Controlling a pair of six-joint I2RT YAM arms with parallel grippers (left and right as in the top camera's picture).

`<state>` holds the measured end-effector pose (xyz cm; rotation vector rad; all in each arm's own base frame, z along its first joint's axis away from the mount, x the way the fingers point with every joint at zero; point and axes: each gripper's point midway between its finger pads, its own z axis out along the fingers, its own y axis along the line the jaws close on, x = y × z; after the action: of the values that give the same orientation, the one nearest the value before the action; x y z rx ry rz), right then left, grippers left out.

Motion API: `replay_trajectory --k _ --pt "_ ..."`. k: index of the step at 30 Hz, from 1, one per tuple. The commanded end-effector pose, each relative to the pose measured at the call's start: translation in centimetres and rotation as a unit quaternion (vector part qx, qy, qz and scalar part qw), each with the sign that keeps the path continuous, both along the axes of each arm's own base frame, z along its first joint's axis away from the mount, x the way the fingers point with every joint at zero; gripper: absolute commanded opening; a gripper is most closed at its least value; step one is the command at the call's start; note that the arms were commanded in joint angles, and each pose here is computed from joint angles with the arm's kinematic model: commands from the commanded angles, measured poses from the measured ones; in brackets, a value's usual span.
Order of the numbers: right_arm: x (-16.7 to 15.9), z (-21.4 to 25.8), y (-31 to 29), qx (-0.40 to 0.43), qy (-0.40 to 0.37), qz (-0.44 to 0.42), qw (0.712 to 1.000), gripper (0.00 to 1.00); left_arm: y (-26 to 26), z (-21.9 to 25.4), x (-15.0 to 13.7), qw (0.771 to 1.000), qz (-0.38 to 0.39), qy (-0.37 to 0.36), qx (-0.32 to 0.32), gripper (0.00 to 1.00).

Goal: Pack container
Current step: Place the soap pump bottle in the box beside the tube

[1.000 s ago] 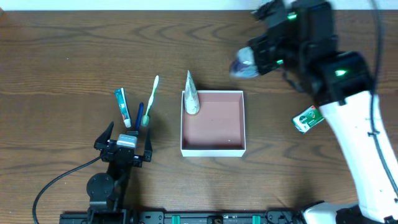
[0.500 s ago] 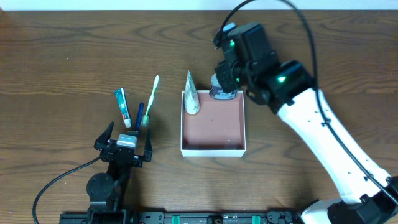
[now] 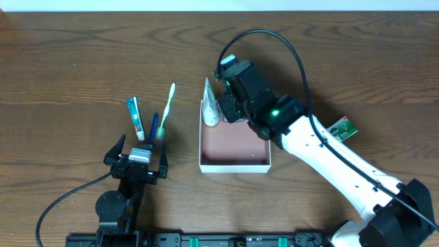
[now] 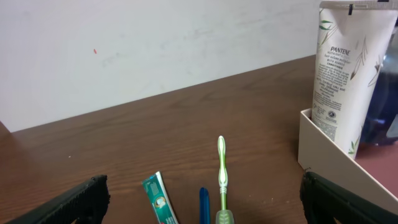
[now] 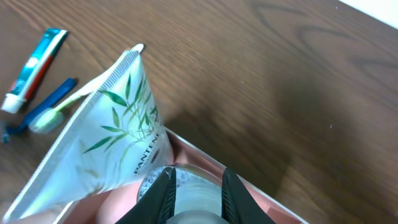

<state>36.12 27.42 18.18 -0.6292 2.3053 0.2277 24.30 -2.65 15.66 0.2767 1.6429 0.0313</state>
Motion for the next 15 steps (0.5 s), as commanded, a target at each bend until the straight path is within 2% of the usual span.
replay_trajectory --k 1,15 --pt "0.5 0.2 -0.4 0.006 -0.019 -0.022 1.0 0.02 0.0 -1.6 0.0 1.0 -0.001 0.021 0.003 0.98" --pt "1.0 -2.3 -0.3 0.014 -0.047 -0.014 0.999 0.04 0.0 -1.6 0.0 1.0 -0.001 0.021 0.003 0.98"
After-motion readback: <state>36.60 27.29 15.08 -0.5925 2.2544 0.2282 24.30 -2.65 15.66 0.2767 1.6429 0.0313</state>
